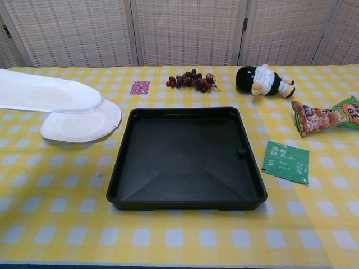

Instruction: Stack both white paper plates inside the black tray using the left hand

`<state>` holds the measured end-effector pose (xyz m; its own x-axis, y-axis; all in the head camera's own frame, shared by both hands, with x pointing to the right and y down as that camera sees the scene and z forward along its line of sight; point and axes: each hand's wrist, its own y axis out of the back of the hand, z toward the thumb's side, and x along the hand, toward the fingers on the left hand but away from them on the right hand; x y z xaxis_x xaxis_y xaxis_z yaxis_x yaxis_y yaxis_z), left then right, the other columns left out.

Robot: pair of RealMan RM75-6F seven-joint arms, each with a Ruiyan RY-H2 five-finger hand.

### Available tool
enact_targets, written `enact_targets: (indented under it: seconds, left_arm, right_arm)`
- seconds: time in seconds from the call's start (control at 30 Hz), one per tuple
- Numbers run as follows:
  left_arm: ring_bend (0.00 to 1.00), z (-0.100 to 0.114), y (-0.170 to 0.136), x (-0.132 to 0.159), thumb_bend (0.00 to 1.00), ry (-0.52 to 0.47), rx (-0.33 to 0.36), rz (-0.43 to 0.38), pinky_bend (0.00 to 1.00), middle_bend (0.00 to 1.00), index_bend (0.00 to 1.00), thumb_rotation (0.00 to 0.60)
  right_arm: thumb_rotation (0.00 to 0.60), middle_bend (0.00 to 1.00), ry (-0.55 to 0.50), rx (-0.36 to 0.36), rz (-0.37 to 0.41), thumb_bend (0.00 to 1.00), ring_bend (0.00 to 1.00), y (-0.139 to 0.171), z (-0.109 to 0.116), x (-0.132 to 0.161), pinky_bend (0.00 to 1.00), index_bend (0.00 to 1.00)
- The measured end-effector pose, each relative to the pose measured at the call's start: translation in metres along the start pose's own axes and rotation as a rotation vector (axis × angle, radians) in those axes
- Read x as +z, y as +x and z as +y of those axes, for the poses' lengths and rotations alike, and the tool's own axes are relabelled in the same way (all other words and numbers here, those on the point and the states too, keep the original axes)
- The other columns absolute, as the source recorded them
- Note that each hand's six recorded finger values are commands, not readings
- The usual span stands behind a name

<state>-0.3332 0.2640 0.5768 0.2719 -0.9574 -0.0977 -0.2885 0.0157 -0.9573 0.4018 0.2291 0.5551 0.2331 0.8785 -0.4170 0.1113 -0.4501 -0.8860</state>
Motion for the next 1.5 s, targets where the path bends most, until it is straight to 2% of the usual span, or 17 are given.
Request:
enact_targets:
  seconds: [0.4, 0.8, 1.2, 1.5]
  left_arm:
    - [1.0, -0.045, 0.023, 0.047, 0.61, -0.062, -0.072, -0.078, 1.0, 1.0, 0.65, 0.6]
    - [1.0, -0.093, 0.046, 0.085, 0.61, -0.101, -0.165, -0.111, 1.0, 1.0, 0.65, 0.6]
    - [1.0, -0.137, 0.075, 0.108, 0.61, -0.099, -0.226, -0.095, 1.0, 1.0, 0.65, 0.6]
    - [1.0, -0.163, 0.083, 0.118, 0.61, -0.091, -0.265, -0.095, 1.0, 1.0, 0.65, 0.6]
  right_arm:
    - [0.6, 0.0, -0.008, 0.012, -0.001, 0.37, 0.0, -0.001, -0.001, -0.002, 0.0, 0.0]
    - [0.6, 0.0, -0.017, 0.022, -0.01, 0.37, 0.0, -0.003, -0.001, -0.006, 0.0, 0.0]
    - [0.6, 0.0, -0.032, 0.014, -0.056, 0.37, 0.0, -0.006, 0.004, -0.019, 0.0, 0.0]
    - [0.6, 0.0, -0.038, 0.013, -0.086, 0.37, 0.0, -0.007, 0.008, -0.028, 0.0, 0.0]
